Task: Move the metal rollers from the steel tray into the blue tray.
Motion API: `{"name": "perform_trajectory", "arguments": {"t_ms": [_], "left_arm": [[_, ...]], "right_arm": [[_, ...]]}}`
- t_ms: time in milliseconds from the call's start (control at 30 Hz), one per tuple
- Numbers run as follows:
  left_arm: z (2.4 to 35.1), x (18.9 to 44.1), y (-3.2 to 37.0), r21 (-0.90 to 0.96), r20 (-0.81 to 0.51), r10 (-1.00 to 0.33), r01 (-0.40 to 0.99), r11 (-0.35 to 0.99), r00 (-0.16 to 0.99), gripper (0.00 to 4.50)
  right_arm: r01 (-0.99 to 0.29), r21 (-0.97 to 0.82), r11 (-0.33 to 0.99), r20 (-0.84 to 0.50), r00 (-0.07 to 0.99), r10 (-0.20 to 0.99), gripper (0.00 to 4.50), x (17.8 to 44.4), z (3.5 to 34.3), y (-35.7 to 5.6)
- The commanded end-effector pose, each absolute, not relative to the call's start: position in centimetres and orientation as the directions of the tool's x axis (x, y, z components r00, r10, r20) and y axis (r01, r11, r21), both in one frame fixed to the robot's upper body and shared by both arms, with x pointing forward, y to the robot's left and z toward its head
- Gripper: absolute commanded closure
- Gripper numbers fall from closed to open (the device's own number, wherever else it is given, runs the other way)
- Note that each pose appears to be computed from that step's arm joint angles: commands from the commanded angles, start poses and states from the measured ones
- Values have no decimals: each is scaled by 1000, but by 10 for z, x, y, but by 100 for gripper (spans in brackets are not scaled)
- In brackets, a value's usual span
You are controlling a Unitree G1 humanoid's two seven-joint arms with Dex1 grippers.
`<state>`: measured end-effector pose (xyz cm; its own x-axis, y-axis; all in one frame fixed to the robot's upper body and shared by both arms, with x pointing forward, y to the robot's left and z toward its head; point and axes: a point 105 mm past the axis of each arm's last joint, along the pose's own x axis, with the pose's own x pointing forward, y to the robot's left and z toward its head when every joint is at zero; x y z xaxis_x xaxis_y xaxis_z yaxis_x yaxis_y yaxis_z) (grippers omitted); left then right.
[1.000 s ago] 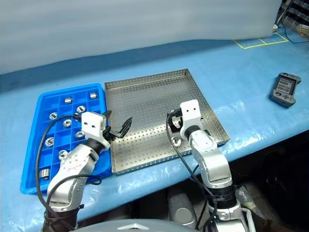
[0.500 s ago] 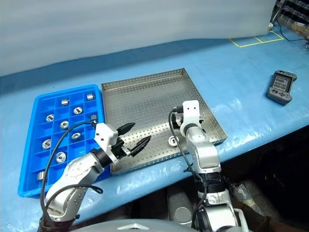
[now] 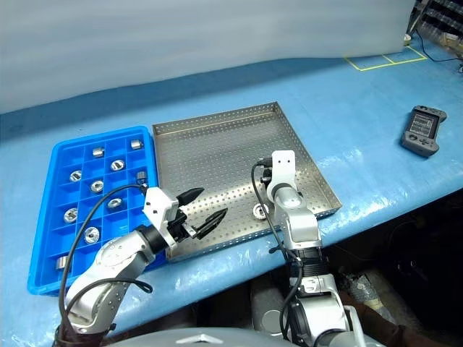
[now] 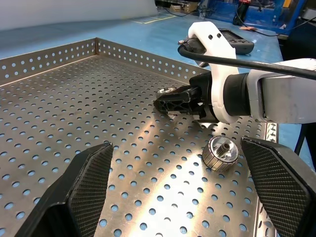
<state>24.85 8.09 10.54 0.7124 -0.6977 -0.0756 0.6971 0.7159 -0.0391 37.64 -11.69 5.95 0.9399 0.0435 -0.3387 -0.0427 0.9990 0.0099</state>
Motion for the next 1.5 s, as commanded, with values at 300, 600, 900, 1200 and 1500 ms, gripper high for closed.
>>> {"name": "perform_trajectory", "arguments": {"t_ms": [300, 600, 900, 1200, 1500], "left_arm": [[140, 266, 129, -9, 109, -357, 360, 933, 928, 0], [160, 242, 182, -4, 165, -92, 94, 996, 982, 0], [153, 207, 201, -12, 116, 67, -66, 998, 991, 0], [150, 201, 199, -25, 106, 77, -74, 997, 991, 0], [149, 207, 193, -25, 104, 27, -25, 999, 994, 0]], "right_arm": [[-532, -48, 845, -106, 844, 525, 281, 354, 134, -27], [-808, -127, 575, -89, 587, 805, 281, 319, 152, 39], [-916, -148, 372, -84, 387, 918, 281, 293, 153, 86], [-939, -129, 318, -156, 336, 929, 281, 288, 128, 97], [-926, -63, 373, -228, 377, 898, 209, 293, 102, 82]]}}
